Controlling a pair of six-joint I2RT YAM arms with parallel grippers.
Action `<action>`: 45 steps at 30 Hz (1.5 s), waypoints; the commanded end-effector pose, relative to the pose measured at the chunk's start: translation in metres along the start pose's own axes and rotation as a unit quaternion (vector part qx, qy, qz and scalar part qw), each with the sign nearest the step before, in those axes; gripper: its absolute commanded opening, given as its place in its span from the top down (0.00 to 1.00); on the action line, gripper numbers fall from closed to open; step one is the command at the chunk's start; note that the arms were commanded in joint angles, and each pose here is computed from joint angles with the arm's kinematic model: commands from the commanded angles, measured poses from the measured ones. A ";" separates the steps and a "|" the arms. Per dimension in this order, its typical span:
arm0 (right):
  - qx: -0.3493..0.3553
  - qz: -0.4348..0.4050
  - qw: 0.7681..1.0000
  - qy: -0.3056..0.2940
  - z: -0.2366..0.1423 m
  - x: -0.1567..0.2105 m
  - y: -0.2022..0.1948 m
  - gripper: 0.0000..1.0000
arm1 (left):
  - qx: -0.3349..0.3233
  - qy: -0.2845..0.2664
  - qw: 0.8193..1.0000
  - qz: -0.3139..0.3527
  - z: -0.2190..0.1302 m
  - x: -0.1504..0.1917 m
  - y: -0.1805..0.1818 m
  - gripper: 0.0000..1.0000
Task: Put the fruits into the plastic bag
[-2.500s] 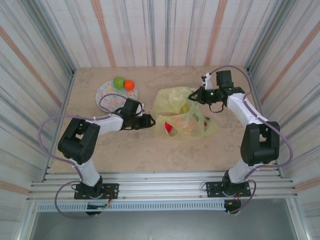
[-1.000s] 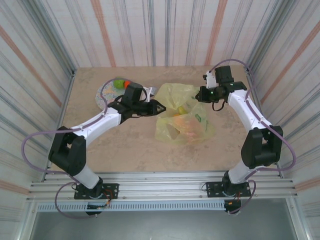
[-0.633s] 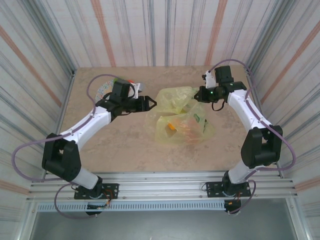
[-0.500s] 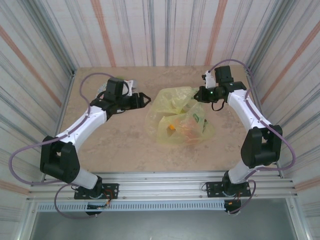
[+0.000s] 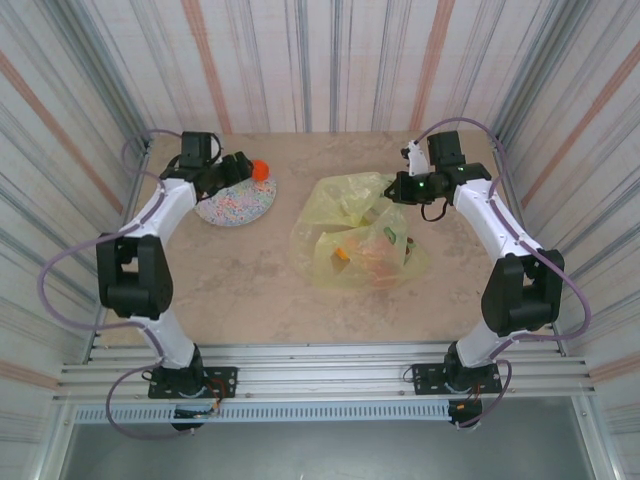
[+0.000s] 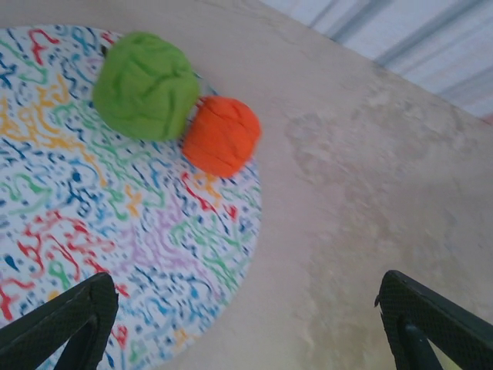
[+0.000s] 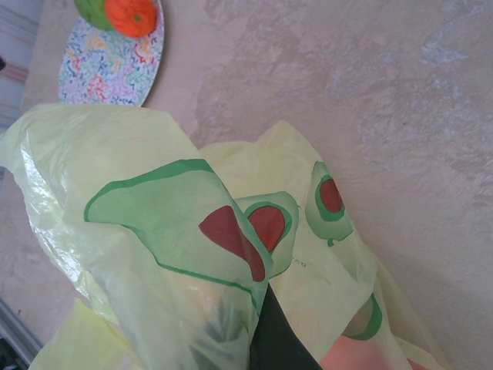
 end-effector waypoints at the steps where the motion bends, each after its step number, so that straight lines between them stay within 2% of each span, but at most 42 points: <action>1: -0.013 -0.009 1.000 0.004 0.003 0.004 0.004 1.00 | -0.027 -0.012 1.000 -0.001 0.009 -0.023 0.009 0.06; 4: -0.014 -0.007 1.000 0.005 0.003 0.006 0.004 1.00 | -0.044 -0.014 0.999 0.001 0.025 -0.036 0.017 0.02; 10: -0.012 -0.006 1.000 0.002 0.001 0.008 0.005 1.00 | -0.060 -0.022 0.998 -0.003 0.053 -0.060 0.026 0.02; 13: -0.012 -0.007 1.000 0.000 -0.001 0.008 0.006 1.00 | -0.065 -0.011 0.998 -0.006 0.077 -0.063 0.035 0.02; 18: -0.011 -0.008 1.000 -0.003 -0.004 0.008 0.008 1.00 | -0.075 -0.005 0.997 -0.015 0.095 -0.073 0.042 0.02; 25: -0.012 -0.009 1.000 -0.001 -0.002 0.010 0.009 1.00 | -0.077 0.021 0.996 -0.030 0.121 -0.068 0.051 0.04; 34: -0.011 -0.008 1.000 0.002 0.000 0.011 0.009 1.00 | -0.063 0.042 0.996 -0.045 0.137 -0.059 0.054 0.06; 45: -0.012 -0.007 1.000 0.005 0.002 0.013 0.009 1.00 | -0.064 0.056 0.995 -0.050 0.140 -0.051 0.058 0.12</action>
Point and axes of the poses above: each hand's point on the last joint's axis, 136 mm out from that joint toward the fingers, its own z axis out along the fingers, its own y axis along the line the jaws close on, x = y × z, the point moved 5 cm from there along -z, back along the fingers, and after that the axes turned 2 degrees about -z, right-handed, at the moved point
